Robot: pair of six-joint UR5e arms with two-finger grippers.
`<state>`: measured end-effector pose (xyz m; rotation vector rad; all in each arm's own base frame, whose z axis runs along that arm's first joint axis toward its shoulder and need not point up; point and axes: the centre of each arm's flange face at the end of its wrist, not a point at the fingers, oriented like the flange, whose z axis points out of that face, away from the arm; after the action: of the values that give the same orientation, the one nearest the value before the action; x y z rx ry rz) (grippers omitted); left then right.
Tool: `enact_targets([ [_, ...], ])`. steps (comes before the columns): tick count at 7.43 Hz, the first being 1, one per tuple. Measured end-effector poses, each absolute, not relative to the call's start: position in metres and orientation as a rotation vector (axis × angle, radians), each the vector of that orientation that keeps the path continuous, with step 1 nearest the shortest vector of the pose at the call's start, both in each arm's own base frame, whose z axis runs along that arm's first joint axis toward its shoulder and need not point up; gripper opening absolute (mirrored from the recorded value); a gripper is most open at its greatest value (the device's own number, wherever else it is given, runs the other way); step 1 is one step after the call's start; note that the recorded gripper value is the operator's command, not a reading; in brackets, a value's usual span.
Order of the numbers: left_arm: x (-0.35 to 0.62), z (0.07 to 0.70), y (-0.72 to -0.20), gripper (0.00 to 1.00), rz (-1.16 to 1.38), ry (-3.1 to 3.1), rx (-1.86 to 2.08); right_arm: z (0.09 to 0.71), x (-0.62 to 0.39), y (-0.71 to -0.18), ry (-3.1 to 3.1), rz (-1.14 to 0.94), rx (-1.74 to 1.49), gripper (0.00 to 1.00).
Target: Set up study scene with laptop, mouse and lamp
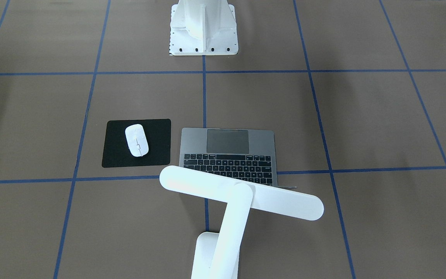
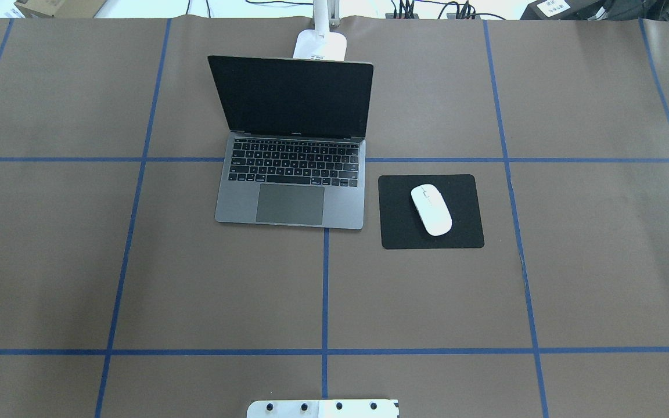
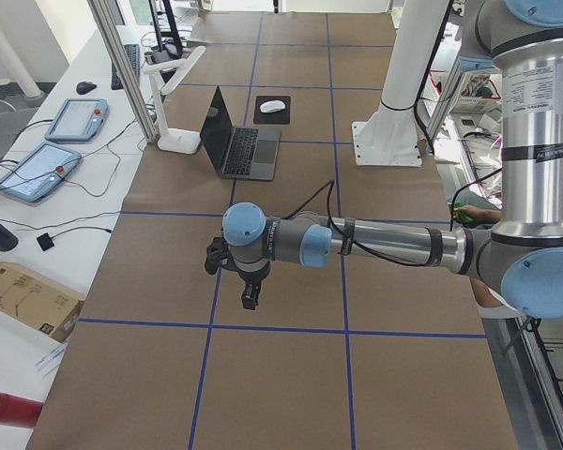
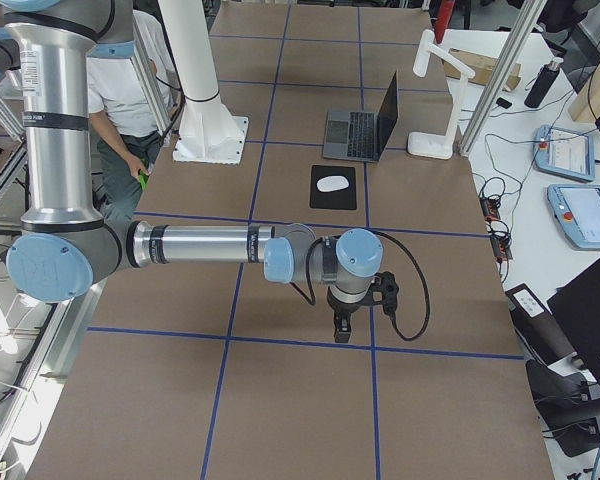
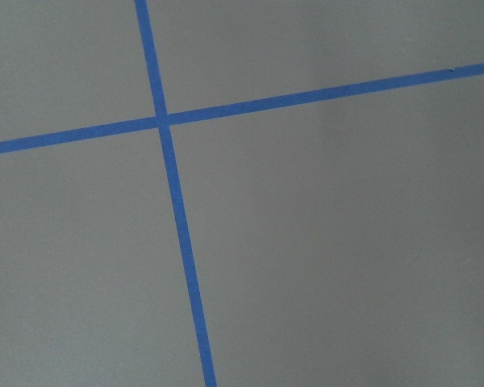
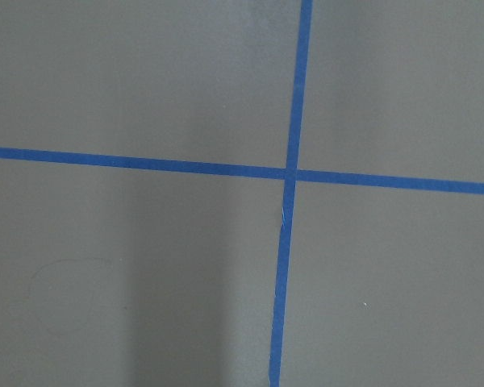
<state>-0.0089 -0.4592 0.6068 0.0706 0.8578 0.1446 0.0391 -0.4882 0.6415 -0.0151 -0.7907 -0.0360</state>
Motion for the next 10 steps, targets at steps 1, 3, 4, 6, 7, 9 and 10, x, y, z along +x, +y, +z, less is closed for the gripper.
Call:
enact_targets([
  [1,-0.010,0.608,-0.458,0.99,0.142,0.854,0.072,0.642,0.037,-0.489,-0.779,-0.040,-0.019,0.99],
  [3,-0.015,0.612,-0.456,0.99,0.148,0.797,0.084,0.638,0.031,-0.494,-0.763,-0.054,-0.017,0.99],
  [4,-0.017,0.610,-0.456,0.99,0.151,0.770,0.094,0.637,0.025,-0.496,-0.757,-0.062,-0.023,0.99],
  [6,-0.017,0.608,-0.455,0.99,0.153,0.778,0.096,0.643,0.018,-0.493,-0.755,-0.051,-0.046,0.99],
  [7,-0.016,0.606,-0.454,0.99,0.151,0.797,0.094,0.643,0.017,-0.492,-0.763,-0.023,-0.061,0.99],
  [9,-0.018,0.604,-0.447,0.99,0.146,0.804,0.097,0.639,0.016,-0.493,-0.771,0.017,-0.069,0.99],
  [10,-0.019,0.599,-0.442,1.00,0.149,0.806,0.105,0.635,0.016,-0.495,-0.771,0.016,-0.060,0.99],
])
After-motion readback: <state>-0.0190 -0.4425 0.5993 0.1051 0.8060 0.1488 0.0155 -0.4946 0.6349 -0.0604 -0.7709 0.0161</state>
